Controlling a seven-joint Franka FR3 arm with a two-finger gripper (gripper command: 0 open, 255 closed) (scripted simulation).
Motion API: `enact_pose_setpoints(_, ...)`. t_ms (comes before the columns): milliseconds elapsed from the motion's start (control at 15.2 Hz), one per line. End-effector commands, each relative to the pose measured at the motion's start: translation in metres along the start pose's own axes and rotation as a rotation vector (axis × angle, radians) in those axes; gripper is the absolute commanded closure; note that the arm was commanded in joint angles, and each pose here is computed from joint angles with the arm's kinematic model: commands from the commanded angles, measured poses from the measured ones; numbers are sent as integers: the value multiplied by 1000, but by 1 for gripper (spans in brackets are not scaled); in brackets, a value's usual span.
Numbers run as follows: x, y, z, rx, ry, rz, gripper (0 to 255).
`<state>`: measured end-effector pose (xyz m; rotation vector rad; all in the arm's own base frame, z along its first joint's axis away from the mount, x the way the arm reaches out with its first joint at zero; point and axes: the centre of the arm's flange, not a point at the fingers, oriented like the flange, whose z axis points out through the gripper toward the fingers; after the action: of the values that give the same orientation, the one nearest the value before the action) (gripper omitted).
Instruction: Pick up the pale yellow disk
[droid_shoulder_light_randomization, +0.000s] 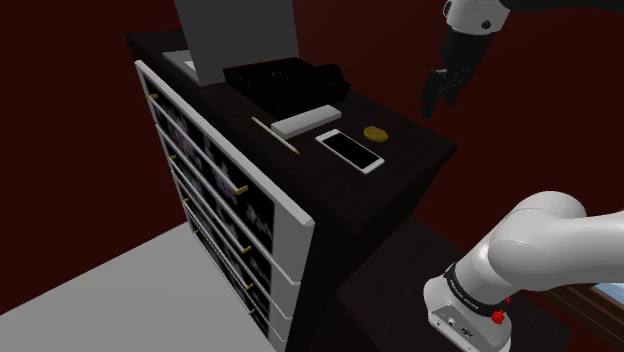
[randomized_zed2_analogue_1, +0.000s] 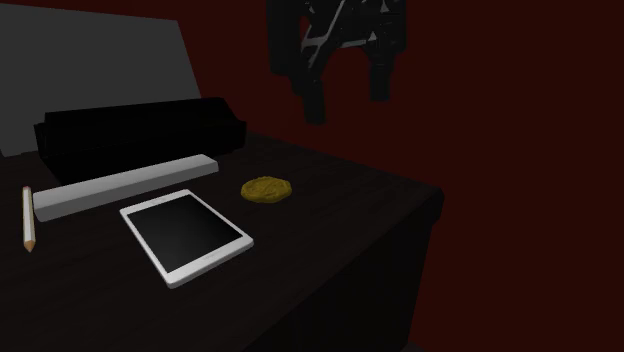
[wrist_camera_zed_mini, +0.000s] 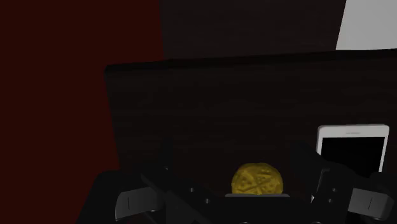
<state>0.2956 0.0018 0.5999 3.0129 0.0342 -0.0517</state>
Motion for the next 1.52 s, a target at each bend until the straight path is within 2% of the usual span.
enact_pose_setpoints(0, 0, 0, 0, 0, 0, 0, 0)
enact_pose_setpoints(726, 108, -36, 61, 122, 84, -142, 0)
enact_pose_setpoints(1188, 109, -41, 98, 122, 84, -142, 0)
enact_pose_setpoints(1386, 109, -41, 101, 122, 84, -142, 0)
enact_pose_setpoints(1452, 110, -41, 101, 122, 84, -142, 255)
